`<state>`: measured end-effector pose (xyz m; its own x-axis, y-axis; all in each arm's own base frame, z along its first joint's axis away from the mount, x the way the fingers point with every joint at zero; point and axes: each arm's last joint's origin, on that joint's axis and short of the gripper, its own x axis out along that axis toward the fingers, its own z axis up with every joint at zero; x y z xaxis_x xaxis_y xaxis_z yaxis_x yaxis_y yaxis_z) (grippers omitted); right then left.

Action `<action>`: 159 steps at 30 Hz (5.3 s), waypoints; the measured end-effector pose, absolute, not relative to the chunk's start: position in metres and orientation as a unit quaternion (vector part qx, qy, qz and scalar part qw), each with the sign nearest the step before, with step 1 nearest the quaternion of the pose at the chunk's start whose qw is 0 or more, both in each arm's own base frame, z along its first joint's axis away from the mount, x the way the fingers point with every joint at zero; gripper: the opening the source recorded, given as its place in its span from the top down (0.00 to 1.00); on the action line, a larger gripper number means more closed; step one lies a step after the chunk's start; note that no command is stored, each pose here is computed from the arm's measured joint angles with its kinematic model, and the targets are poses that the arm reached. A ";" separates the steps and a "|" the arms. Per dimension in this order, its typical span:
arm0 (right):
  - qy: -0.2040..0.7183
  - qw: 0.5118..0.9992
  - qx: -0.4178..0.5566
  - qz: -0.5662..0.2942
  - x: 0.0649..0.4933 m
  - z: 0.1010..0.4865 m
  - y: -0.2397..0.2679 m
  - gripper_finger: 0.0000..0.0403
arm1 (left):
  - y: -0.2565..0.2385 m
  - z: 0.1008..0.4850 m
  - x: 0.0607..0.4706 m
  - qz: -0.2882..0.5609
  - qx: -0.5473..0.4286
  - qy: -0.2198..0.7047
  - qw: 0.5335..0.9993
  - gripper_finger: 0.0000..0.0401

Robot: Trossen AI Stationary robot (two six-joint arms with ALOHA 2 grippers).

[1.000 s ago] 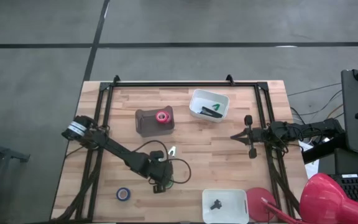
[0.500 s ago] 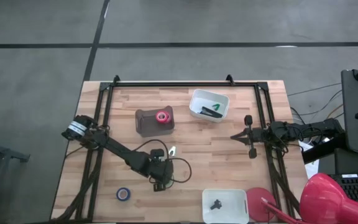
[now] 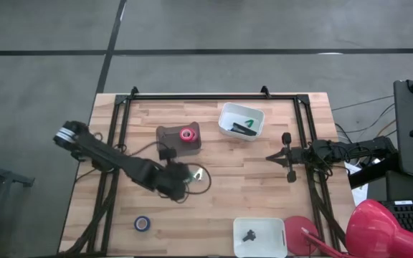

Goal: Pick and place Stapler, Stapler remover, tape
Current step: Put the green tape into the black bin, then put the blue tape into the black bin

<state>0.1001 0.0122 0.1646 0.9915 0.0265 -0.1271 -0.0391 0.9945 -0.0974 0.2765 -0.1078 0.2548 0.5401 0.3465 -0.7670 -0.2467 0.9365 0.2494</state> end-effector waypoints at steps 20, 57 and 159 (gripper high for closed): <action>0.063 0.997 -0.049 0.016 0.100 0.165 0.012 0.98 | -0.017 0.313 0.234 0.361 0.113 0.382 0.843 0.86; 0.063 0.997 -0.050 0.016 0.100 0.165 0.012 0.98 | 0.059 0.193 0.223 0.312 -0.087 0.457 0.828 0.71; 0.063 0.997 -0.049 0.016 0.100 0.165 0.012 0.98 | -0.118 0.192 0.185 0.330 -0.034 0.235 0.914 0.85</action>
<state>0.1002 0.0122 0.1646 0.9914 0.0262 -0.1281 -0.0387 0.9946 -0.0962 0.1851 -0.1181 0.1915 0.6728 0.5865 -0.4511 -0.6181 0.7806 0.0929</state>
